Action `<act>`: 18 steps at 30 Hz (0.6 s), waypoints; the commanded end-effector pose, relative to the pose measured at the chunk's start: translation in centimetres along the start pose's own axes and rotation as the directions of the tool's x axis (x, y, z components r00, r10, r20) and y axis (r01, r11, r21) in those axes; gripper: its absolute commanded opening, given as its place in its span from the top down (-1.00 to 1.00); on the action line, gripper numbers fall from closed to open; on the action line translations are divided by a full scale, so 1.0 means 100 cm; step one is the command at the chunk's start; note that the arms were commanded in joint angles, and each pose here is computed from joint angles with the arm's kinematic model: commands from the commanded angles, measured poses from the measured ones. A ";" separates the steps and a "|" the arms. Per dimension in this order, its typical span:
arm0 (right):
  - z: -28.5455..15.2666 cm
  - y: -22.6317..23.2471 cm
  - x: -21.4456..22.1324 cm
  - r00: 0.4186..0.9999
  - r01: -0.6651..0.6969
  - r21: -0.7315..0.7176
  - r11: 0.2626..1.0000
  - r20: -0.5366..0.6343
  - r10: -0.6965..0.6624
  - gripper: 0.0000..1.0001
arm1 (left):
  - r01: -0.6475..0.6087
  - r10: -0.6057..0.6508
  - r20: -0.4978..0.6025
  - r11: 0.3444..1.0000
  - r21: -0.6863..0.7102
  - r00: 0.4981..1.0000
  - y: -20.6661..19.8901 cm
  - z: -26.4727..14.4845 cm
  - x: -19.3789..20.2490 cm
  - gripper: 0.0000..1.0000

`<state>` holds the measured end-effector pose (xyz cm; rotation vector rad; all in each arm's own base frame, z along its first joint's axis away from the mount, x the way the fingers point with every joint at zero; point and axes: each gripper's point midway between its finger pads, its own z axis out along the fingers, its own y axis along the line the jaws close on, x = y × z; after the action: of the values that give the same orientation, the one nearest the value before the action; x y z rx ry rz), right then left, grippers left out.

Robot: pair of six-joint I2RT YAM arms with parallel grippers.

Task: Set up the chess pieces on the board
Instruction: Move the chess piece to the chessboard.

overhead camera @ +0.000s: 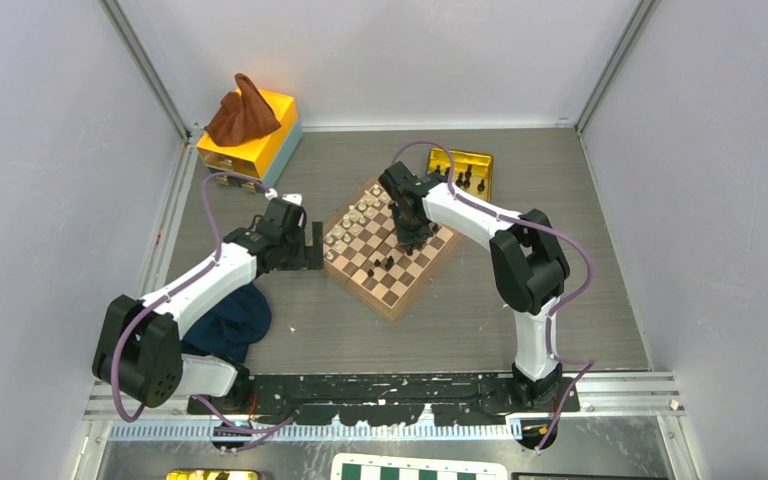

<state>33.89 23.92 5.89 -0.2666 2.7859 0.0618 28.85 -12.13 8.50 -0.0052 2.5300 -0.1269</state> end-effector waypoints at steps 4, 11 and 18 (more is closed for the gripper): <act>-0.019 -0.008 -0.012 0.998 -0.018 -0.007 1.000 0.065 0.018 0.86 | 0.010 -0.011 0.034 1.000 0.021 0.999 -0.005 0.001 -0.011 -0.98; -0.018 -0.007 -0.011 0.998 -0.024 -0.017 1.000 0.059 0.025 0.85 | 0.011 -0.012 0.032 1.000 0.022 0.999 -0.005 0.002 -0.010 -0.98; -0.018 -0.006 -0.012 0.998 -0.025 -0.026 0.999 0.058 0.027 0.74 | 0.011 -0.011 0.030 1.000 0.023 0.999 -0.005 0.002 -0.010 -0.98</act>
<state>33.93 23.09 5.81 -0.2424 2.7899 0.0595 28.79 -12.22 8.26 -0.0021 2.5393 -0.1295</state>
